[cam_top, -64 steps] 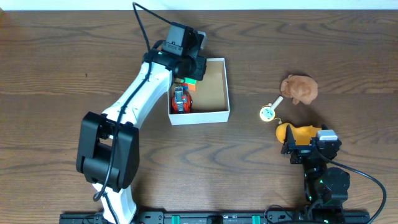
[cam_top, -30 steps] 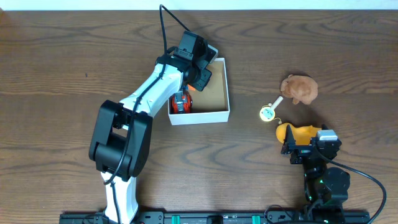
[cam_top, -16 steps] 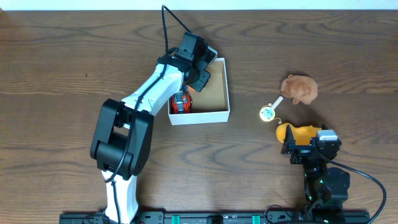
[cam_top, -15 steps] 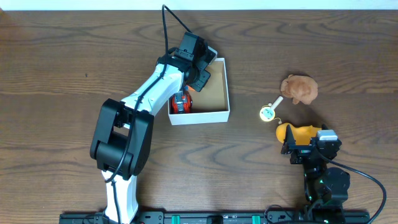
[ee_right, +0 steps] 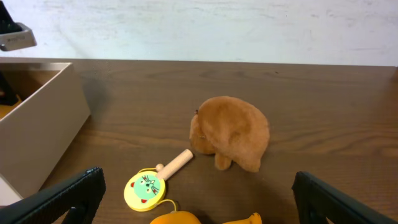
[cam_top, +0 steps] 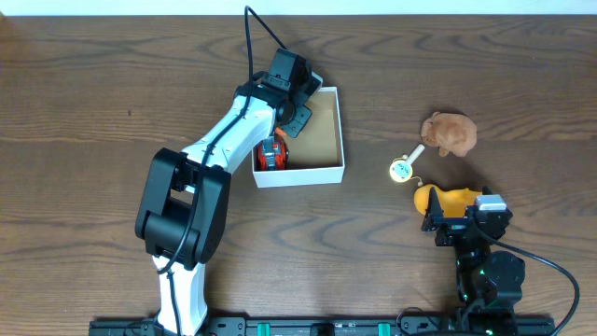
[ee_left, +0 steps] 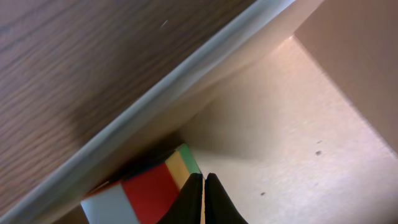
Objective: Pack container
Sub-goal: 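Lower the colour cube into the box's back-left corner with the left gripper, then open the left gripper and raise it back to the left rest pose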
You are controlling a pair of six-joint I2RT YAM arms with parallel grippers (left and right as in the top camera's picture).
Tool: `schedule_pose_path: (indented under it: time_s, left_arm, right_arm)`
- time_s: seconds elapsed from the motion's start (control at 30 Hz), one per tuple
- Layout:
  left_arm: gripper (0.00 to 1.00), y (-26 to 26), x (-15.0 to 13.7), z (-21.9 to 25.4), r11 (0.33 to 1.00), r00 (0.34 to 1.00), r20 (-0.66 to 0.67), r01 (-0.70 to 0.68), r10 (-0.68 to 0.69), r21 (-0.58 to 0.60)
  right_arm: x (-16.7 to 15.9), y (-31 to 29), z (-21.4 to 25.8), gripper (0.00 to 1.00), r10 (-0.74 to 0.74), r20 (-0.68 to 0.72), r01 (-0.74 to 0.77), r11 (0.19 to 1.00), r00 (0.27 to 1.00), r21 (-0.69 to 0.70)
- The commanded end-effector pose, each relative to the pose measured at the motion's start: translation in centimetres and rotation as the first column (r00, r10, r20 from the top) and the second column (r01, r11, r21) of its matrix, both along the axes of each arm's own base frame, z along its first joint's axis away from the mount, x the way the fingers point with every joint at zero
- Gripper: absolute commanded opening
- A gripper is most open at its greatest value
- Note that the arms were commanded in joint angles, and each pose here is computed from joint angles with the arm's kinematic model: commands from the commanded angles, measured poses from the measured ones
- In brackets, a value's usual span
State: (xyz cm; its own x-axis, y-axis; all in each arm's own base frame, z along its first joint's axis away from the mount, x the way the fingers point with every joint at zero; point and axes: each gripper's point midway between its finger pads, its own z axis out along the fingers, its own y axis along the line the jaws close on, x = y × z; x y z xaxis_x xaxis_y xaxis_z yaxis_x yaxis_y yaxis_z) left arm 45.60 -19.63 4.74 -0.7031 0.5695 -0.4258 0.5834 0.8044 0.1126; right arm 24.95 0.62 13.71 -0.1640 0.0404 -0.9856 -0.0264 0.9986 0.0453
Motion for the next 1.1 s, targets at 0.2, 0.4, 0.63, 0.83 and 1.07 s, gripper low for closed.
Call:
schedule_pose_path:
  time_s: [0.2,0.4,0.63,0.83,1.07]
  left_arm:
    - [0.06,1.4,-0.5,-1.0,0.997,0.999,-0.027,-0.014,0.016,0.079]
    - [0.06,2.7,0.0,-0.8,0.988,0.999,0.004,-0.049,0.049,0.144]
    - [0.06,4.2,1.0,-0.3,0.971,0.993,0.066,-0.107,0.094,0.213]
    - [0.06,3.6,2.1,0.3,0.974,0.983,0.115,-0.164,0.146,0.158]
    - [0.06,3.4,2.3,0.5,0.975,0.981,0.125,-0.164,0.146,0.152]
  right_arm:
    - [0.0,-0.1,-0.1,0.99,-0.003,-0.003,0.003,1.000,1.000,0.007]
    - [0.0,-0.1,-0.1,0.99,-0.003,-0.003,0.003,1.000,1.000,0.007]
    - [0.0,-0.1,-0.1,0.99,-0.003,-0.003,0.003,1.000,1.000,0.007]
    - [0.0,-0.1,-0.1,0.99,-0.003,-0.003,0.003,1.000,1.000,0.007]
    - [0.0,-0.1,-0.1,0.99,-0.003,-0.003,0.003,1.000,1.000,0.007]
